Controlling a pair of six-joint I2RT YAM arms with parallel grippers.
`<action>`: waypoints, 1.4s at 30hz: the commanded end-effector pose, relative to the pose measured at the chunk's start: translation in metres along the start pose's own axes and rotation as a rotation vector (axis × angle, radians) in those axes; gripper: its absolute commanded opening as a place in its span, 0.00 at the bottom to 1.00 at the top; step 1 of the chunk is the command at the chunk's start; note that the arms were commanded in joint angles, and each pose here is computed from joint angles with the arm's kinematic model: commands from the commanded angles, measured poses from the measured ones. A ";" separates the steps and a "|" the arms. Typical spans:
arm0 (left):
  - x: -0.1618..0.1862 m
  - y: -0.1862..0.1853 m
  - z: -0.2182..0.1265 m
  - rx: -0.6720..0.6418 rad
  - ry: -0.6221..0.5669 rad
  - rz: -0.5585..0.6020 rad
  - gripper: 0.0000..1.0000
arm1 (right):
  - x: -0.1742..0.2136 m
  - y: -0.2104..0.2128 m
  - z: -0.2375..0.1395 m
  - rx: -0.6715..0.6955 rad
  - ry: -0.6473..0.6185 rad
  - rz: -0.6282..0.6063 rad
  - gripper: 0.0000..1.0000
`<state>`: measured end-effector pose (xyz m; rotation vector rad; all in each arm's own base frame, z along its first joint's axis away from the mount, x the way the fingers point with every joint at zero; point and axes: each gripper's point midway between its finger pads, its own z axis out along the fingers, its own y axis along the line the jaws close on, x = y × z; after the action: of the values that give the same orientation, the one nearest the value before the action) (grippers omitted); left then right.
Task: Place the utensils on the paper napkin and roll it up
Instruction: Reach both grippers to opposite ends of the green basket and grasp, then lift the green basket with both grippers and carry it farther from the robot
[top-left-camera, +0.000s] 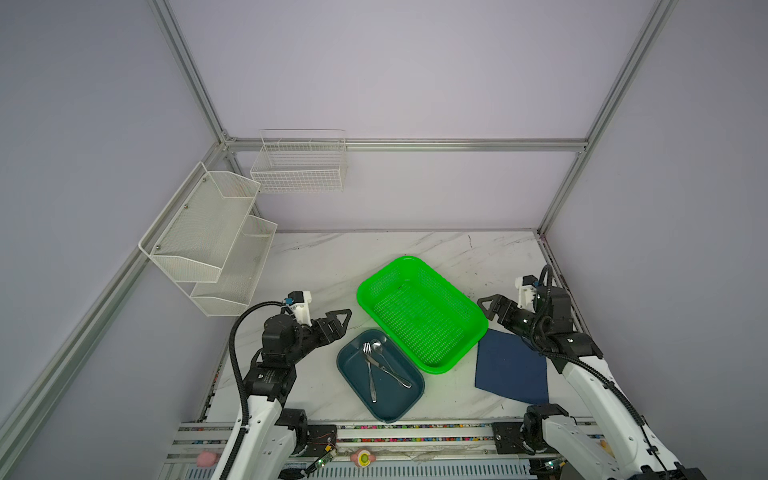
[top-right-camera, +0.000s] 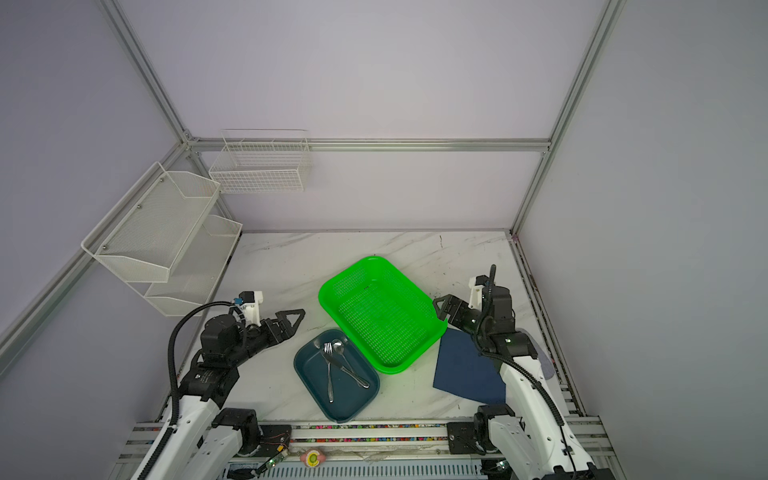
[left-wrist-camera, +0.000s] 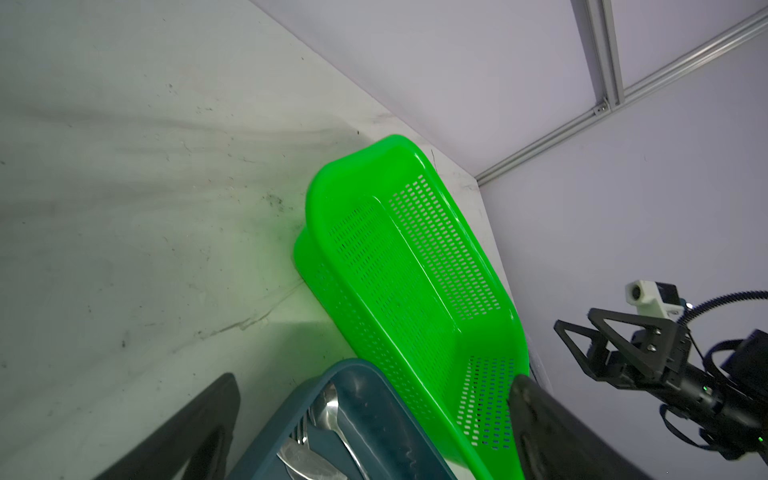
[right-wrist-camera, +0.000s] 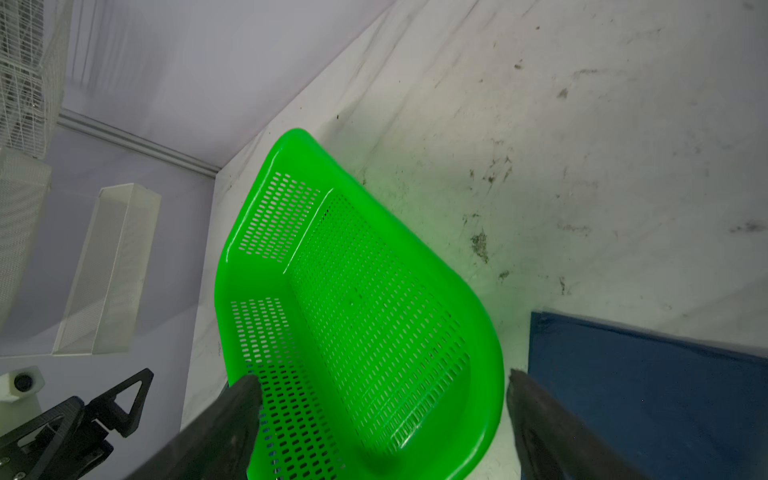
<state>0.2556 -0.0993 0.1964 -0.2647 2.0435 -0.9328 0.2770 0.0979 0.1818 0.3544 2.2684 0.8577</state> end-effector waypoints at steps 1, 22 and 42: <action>0.012 -0.022 -0.001 0.078 0.071 0.005 1.00 | 0.038 -0.014 0.008 0.004 0.142 0.060 0.91; -0.004 -0.021 0.097 -0.112 0.252 0.048 1.00 | 0.071 0.000 0.062 -0.083 0.248 0.131 0.84; -0.069 0.014 0.207 -0.194 0.243 -0.064 1.00 | 0.054 0.069 0.140 -0.231 0.279 0.168 0.82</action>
<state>0.4174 -0.1674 0.1013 -0.3531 2.5299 -0.8040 0.3233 0.2151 0.1021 0.4418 2.4440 1.2314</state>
